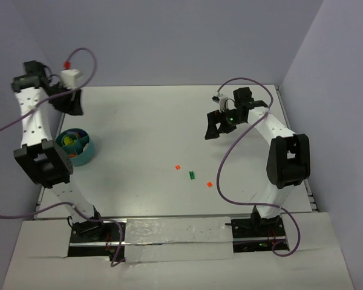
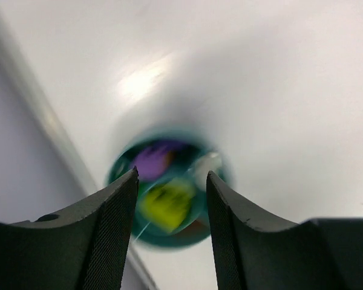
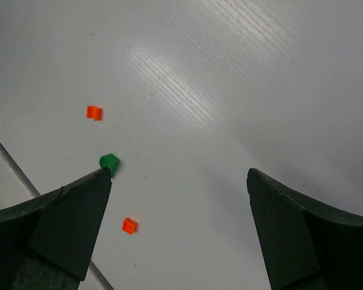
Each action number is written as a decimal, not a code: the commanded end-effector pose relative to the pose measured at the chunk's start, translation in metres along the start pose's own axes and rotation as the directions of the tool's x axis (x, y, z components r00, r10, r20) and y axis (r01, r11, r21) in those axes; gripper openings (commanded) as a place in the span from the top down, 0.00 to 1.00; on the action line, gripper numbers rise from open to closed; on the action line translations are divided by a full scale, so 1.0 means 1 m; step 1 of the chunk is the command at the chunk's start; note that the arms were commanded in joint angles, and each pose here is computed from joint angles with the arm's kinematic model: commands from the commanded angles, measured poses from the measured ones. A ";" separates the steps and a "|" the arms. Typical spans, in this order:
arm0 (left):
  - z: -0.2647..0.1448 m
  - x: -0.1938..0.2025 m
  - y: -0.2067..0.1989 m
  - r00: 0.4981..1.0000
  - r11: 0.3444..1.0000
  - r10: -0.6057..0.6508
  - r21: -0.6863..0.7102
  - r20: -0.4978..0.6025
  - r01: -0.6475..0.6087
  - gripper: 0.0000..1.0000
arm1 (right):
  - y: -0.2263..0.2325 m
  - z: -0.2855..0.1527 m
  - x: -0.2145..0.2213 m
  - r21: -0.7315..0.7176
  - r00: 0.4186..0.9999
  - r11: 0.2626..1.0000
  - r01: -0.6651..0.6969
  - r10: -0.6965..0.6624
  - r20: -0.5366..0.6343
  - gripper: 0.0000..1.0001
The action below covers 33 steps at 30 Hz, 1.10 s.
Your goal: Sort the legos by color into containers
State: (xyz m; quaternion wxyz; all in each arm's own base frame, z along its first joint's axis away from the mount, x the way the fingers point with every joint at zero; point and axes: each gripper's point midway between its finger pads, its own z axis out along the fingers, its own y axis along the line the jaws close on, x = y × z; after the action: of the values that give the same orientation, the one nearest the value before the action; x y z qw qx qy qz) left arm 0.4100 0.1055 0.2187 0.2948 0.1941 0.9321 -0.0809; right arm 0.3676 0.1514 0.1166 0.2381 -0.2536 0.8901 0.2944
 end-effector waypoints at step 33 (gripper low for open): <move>0.149 0.057 -0.519 -0.079 -0.500 0.641 0.337 0.764 -0.798 0.25 | -0.073 -0.149 0.052 0.101 0.933 0.962 -0.255 0.218 0.286 0.00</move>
State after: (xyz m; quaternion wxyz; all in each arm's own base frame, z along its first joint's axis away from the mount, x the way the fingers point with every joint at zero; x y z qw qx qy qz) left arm 0.2373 -0.3862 0.0877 0.1769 0.8760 0.3323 -0.3015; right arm 0.3428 -0.0178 0.1520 0.3288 -0.0702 0.9004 0.2761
